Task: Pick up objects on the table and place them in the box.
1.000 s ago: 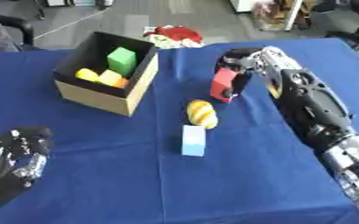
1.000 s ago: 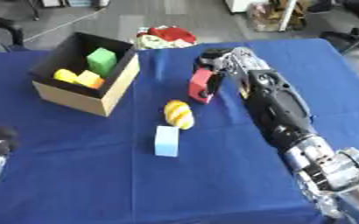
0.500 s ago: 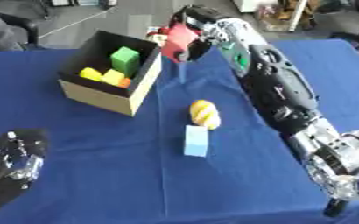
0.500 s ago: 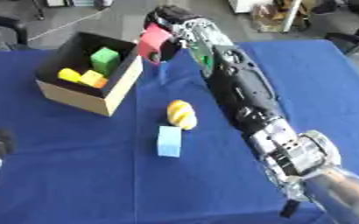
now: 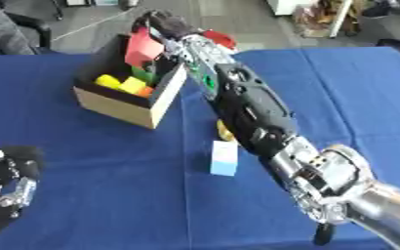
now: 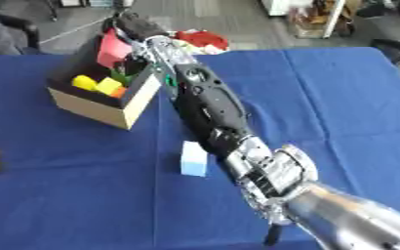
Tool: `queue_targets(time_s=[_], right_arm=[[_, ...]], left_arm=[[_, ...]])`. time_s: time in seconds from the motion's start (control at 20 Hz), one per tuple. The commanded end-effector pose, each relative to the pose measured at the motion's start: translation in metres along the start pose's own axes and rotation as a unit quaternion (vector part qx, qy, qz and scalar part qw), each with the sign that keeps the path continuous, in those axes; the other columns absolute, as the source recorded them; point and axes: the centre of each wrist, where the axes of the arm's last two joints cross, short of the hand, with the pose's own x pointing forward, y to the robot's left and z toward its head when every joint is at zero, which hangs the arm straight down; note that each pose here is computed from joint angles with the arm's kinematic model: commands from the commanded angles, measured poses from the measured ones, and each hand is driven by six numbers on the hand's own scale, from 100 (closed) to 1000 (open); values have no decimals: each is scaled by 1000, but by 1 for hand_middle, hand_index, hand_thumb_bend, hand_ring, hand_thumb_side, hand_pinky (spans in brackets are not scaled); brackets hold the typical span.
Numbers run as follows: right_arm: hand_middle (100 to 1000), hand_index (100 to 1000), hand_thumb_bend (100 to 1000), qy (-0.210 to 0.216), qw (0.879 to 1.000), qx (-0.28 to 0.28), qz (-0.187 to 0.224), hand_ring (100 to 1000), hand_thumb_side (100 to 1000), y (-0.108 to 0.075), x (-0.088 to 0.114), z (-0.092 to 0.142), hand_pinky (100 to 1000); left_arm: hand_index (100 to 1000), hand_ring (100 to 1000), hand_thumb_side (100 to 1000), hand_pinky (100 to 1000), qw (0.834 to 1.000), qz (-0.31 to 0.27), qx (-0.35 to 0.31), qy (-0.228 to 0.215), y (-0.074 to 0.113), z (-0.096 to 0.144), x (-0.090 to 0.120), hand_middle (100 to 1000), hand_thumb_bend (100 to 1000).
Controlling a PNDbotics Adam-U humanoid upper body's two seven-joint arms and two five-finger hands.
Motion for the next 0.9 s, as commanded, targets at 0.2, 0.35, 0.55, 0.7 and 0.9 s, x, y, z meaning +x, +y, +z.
queue_targets(time_s=[0.2, 0.35, 0.55, 0.7, 0.9], right_arm=[[944, 996, 659, -2, 996, -78, 48, 926, 341, -9, 7, -4, 943], [949, 999, 654, -13, 994, -94, 49, 923, 332, -14, 8, -4, 942], [930, 990, 606, -34, 992, -120, 30, 894, 334, -35, 2, -4, 922], [891, 977, 542, -53, 991, -126, 0, 862, 324, -55, -12, 1, 900], [869, 969, 431, -97, 993, -68, -30, 845, 289, -73, -41, 22, 888]], left_arm=[[729, 653, 295, 735, 1000, -3, -2, -13, 1, -3, 7, 650, 100], [729, 652, 295, 735, 1000, -3, 0, -13, 2, -3, 7, 649, 100], [728, 651, 296, 734, 1000, -6, 4, -8, 4, -1, 6, 649, 100], [728, 650, 296, 734, 1000, -9, 8, -3, 5, 1, 4, 648, 100], [727, 649, 297, 734, 1000, -14, 15, 8, 8, 6, 0, 647, 100]])
